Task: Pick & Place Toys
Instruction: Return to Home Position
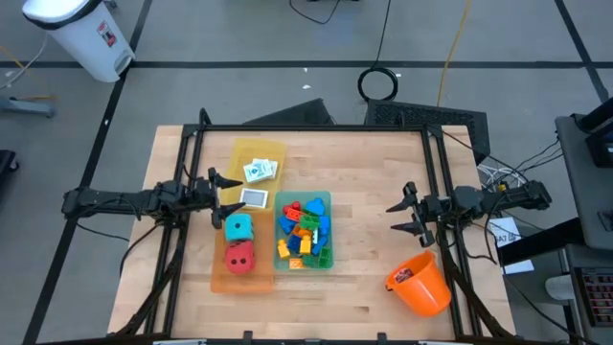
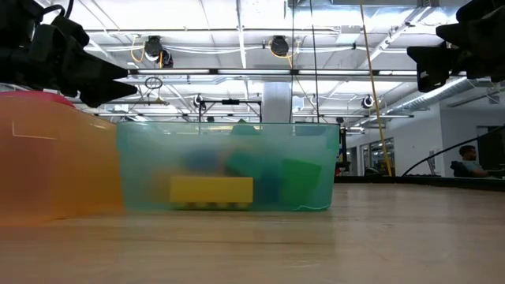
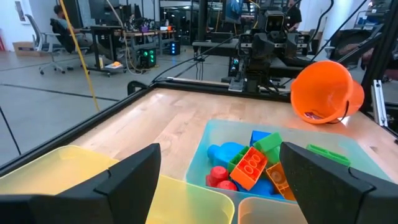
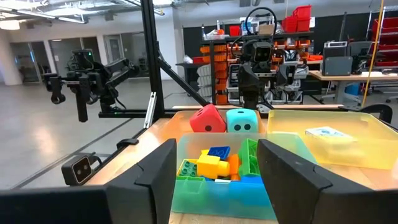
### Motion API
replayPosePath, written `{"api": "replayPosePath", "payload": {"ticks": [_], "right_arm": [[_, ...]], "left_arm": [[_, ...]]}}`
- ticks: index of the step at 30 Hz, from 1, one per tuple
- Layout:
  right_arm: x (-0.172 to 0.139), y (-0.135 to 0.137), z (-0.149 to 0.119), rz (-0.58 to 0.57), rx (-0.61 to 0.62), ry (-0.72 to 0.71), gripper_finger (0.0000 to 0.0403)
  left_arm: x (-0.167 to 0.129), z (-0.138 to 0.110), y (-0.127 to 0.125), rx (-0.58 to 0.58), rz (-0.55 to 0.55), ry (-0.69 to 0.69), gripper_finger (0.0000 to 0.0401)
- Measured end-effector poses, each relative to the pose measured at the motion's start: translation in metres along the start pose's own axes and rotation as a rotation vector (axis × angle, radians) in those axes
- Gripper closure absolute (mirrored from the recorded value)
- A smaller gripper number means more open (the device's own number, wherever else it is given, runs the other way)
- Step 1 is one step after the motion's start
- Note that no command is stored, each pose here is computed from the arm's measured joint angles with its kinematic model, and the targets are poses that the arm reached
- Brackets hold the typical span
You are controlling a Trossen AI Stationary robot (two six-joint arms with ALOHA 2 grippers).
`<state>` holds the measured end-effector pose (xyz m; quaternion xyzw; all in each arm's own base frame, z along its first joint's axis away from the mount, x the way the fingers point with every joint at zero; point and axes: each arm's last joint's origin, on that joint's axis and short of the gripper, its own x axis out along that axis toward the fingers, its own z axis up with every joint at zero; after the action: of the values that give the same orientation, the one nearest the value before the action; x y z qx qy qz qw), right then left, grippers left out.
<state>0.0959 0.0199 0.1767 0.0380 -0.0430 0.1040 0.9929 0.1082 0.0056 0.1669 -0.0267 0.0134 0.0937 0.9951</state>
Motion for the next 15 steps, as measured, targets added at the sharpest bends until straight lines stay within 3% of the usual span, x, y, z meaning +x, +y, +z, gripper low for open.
{"api": "replayPosePath", "payload": {"ticks": [15], "right_arm": [[0.0000, 0.0000, 0.0000, 0.000, 0.000, 0.000, 0.0210]], "left_arm": [[0.0000, 0.0000, 0.0000, 0.000, 0.000, 0.000, 0.0071]]}}
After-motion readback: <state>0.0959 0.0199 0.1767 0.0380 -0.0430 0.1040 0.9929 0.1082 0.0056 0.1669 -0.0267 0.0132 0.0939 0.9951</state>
